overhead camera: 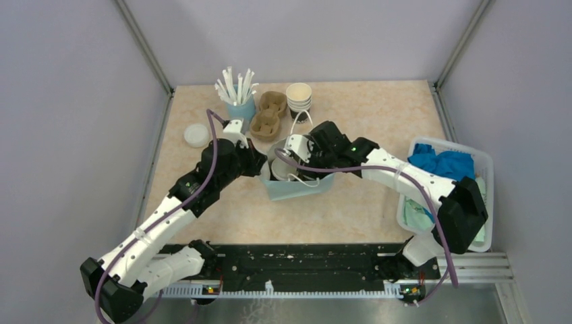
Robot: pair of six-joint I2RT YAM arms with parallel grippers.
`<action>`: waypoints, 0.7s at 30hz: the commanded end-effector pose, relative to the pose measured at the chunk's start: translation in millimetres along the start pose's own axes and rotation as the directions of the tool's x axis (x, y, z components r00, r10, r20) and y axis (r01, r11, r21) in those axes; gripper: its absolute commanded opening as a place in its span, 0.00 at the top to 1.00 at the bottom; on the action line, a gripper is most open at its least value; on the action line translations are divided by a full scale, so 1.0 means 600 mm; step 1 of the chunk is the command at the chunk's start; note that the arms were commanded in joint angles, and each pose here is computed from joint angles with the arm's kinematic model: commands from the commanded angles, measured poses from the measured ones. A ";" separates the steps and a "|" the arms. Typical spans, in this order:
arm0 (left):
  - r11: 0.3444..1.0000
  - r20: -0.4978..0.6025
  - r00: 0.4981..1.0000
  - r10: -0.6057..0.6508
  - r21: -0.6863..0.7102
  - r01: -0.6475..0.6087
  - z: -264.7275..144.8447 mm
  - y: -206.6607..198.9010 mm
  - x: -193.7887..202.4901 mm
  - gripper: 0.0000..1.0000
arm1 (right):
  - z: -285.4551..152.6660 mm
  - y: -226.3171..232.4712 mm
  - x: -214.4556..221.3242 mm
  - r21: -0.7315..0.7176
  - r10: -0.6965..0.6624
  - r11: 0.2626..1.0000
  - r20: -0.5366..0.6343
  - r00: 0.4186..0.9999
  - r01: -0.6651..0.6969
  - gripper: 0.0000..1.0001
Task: Pack the takeout coffee
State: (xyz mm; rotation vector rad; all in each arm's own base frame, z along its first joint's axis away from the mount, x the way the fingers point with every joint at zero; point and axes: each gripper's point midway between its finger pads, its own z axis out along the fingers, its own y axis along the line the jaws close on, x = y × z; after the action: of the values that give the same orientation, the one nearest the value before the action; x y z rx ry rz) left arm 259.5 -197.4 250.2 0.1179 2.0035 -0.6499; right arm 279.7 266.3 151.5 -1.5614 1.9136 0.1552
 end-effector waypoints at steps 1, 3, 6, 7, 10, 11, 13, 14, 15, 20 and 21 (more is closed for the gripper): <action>1.000 0.007 1.000 -0.005 0.001 0.005 -0.011 -0.008 -0.016 1.00 | 0.036 0.070 0.098 -0.144 0.065 0.985 -0.227 0.972 -0.100 0.46; 1.000 0.005 1.000 -0.004 0.007 0.004 -0.008 -0.011 -0.019 1.00 | 0.033 0.068 0.081 -0.147 0.073 0.984 -0.204 0.976 -0.104 0.44; 1.000 -0.006 1.000 -0.005 -0.002 0.005 -0.003 -0.012 -0.021 1.00 | 0.010 0.058 0.040 -0.128 0.083 0.987 -0.143 0.986 -0.101 0.37; 1.000 -0.012 1.000 -0.009 -0.010 0.009 0.000 -0.012 -0.023 1.00 | 0.000 0.057 0.026 -0.126 0.086 0.987 -0.124 0.989 -0.102 0.35; 0.999 -0.029 0.999 -0.022 -0.046 0.021 0.007 -0.006 -0.023 1.00 | -0.031 0.055 -0.011 -0.112 0.108 0.987 -0.072 0.992 -0.115 0.22; 0.998 -0.030 0.999 -0.028 -0.058 0.026 0.009 -0.004 -0.024 1.00 | -0.043 0.054 -0.025 -0.102 0.115 0.988 -0.053 0.992 -0.120 0.17; 0.996 -0.036 0.999 -0.039 -0.080 0.036 0.012 -0.002 -0.026 1.00 | -0.062 0.054 -0.044 -0.084 0.125 0.988 -0.031 0.992 -0.127 0.08; 0.996 -0.037 0.998 -0.042 -0.082 0.039 0.014 -0.002 -0.028 1.00 | -0.071 0.054 -0.053 -0.073 0.130 0.989 -0.024 0.991 -0.131 0.03; 0.996 -0.043 0.998 -0.042 -0.086 0.038 0.016 -0.002 -0.027 1.00 | -0.081 0.054 -0.061 -0.062 0.137 0.988 -0.015 0.990 -0.138 0.01; 0.995 -0.062 0.997 -0.046 -0.089 0.041 0.019 -0.001 -0.020 1.00 | -0.126 0.041 -0.089 -0.008 0.196 0.981 0.009 0.981 -0.196 0.01; 0.996 -0.059 0.997 -0.046 -0.085 0.041 0.018 -0.002 -0.021 1.00 | -0.136 0.039 -0.091 -0.001 0.214 0.977 0.008 0.977 -0.214 0.01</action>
State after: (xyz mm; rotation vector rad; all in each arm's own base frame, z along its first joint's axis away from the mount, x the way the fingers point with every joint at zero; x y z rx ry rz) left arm 273.2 -201.3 248.3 0.0614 2.1053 -0.5905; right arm 233.6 286.1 190.8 -1.5056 2.0602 0.2462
